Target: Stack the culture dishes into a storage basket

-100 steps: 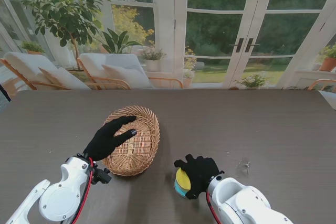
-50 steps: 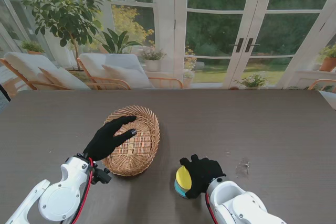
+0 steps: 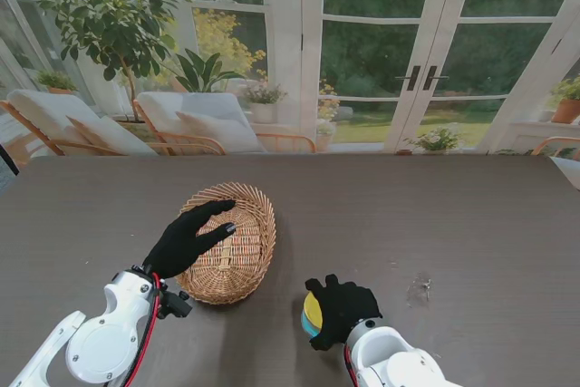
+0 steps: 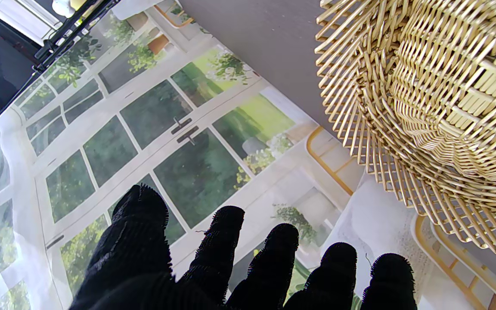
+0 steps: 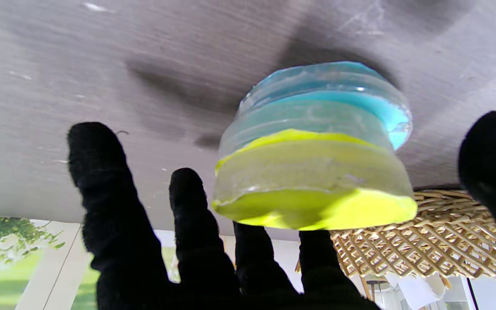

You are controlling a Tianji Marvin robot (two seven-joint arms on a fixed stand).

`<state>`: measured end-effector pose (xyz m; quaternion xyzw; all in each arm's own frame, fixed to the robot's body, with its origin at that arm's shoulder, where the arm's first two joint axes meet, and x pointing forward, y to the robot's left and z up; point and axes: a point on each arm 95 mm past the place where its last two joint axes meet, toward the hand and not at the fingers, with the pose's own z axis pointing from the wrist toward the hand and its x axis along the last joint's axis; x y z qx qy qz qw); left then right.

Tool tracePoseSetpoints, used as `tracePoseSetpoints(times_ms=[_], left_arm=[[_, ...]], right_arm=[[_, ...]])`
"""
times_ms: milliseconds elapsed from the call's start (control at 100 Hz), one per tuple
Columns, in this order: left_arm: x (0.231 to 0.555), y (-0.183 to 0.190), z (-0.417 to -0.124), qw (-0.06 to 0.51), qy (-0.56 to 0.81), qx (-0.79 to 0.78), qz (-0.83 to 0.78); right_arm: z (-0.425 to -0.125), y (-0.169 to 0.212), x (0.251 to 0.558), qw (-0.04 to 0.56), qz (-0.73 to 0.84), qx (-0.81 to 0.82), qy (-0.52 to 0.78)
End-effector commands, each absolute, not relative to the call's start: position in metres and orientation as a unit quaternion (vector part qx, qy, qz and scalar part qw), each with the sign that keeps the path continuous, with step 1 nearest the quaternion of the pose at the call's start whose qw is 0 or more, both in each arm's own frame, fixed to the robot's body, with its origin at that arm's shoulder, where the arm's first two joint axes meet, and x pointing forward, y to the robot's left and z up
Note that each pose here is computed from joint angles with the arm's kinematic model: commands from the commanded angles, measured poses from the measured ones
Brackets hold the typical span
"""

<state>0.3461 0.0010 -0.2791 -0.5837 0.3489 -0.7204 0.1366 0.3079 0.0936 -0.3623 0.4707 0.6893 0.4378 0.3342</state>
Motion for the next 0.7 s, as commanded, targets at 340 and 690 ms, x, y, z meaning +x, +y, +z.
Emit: tracePoseSetpoints(times_ms=[340, 690], left_arm=[[0.344, -0.001, -0.28, 0.129, 0.354, -0.587, -0.717], [0.344, -0.001, -0.28, 0.128, 0.354, -0.586, -0.718]], right_arm=[[-0.372, 0.104, 0.306, 0.334, 0.431, 0.488, 0.681], [-0.38, 0.107, 0.306, 0.334, 0.431, 0.507, 0.667]])
